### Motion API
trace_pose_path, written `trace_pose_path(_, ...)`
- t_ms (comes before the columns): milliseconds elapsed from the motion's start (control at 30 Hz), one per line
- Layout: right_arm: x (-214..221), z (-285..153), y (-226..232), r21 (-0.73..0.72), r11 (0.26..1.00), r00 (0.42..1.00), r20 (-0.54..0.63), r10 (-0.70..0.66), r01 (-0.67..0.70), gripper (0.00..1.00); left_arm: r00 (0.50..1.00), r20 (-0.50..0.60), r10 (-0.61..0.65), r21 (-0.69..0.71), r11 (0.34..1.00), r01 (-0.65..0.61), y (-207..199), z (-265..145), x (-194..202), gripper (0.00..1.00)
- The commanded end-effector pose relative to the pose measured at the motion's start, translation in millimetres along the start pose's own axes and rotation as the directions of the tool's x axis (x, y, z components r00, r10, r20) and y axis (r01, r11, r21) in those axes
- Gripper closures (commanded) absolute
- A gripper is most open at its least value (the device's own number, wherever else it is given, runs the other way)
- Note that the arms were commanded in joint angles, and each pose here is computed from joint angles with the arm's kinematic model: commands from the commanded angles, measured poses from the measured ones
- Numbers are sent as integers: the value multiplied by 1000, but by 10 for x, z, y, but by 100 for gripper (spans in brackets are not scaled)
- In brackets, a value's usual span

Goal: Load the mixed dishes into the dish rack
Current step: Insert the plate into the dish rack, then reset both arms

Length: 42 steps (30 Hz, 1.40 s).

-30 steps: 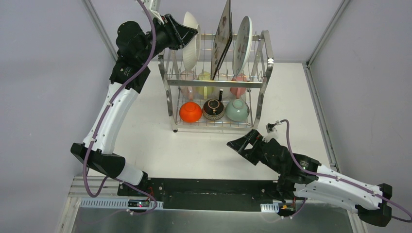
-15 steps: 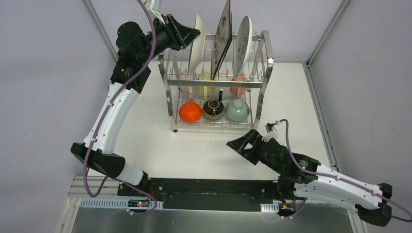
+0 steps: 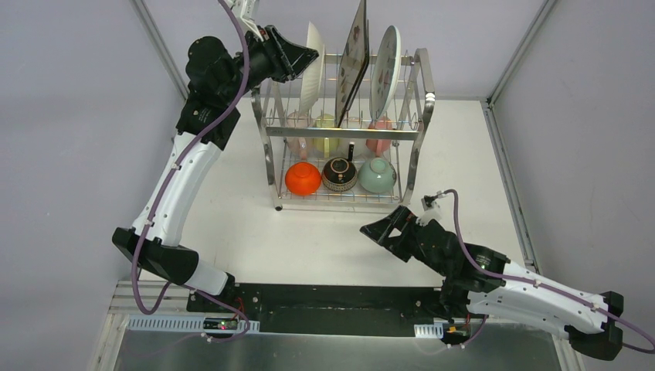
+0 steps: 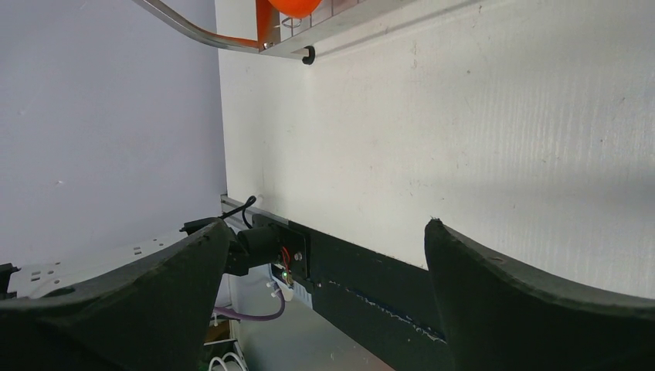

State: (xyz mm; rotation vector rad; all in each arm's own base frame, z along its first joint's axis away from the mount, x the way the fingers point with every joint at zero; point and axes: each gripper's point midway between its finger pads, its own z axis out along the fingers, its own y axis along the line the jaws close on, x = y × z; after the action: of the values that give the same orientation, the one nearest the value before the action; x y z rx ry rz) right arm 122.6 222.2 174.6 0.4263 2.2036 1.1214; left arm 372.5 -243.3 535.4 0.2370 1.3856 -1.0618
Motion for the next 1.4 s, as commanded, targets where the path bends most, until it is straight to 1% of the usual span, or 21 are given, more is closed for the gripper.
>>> trace_pose_path(0,-111,-64,239,-55,998,1000,26,-11,12,0,998,33,52,-17,999,-52,-87,-151,-142,65)
trace_pose_path(33,-107,-61,225,-48,999,1000,24,-17,18,0,998,31,53,-28,998,-52,-73,-162,-138,63)
trace_pose_path(233,-191,-145,116,11,996,995,45,-93,93,0,996,24,90,-43,995,-89,-112,-268,-172,45)
trace_pose_path(333,-300,-238,12,70,988,987,73,-144,139,0,994,8,106,-64,992,-105,-97,-328,-153,41)
trace_pose_path(500,-482,-402,12,96,977,972,119,-200,190,0,992,-23,122,-69,990,-123,-146,-458,-123,32)
trace_pose_path(600,-607,-492,2,137,960,953,143,-265,246,0,991,-37,130,-68,989,-133,-222,-587,-123,28)
trace_pose_path(633,-650,-526,-3,154,951,945,148,-291,269,0,990,-40,138,-65,988,-141,-251,-635,-124,22)
trace_pose_path(667,-698,-569,-12,176,941,936,152,-317,290,0,987,-43,152,-63,986,-155,-282,-692,-129,5)
trace_pose_path(700,-750,-616,-15,197,931,928,157,-338,307,0,985,-49,163,-66,984,-166,-302,-754,-126,1)
trace_pose_path(833,-951,-795,27,244,892,886,180,-428,381,0,981,-71,182,-115,975,-189,-322,-1036,-81,1)
trace_pose_path(933,-1105,-919,130,240,885,863,227,-452,400,0,983,-89,162,-137,975,-173,-338,-1255,37,1)
trace_pose_path(1100,-1291,-1093,226,235,874,830,285,-479,424,0,983,-127,134,-182,971,-156,-329,-1653,294,1)
trace_pose_path(1300,-1473,-1302,289,219,871,796,352,-492,441,0,973,-200,117,-248,954,-165,-178,-2031,682,1)
trace_pose_path(1367,-1488,-1348,320,198,863,785,359,-506,465,0,970,-228,88,-269,951,-150,-112,-2132,855,1)
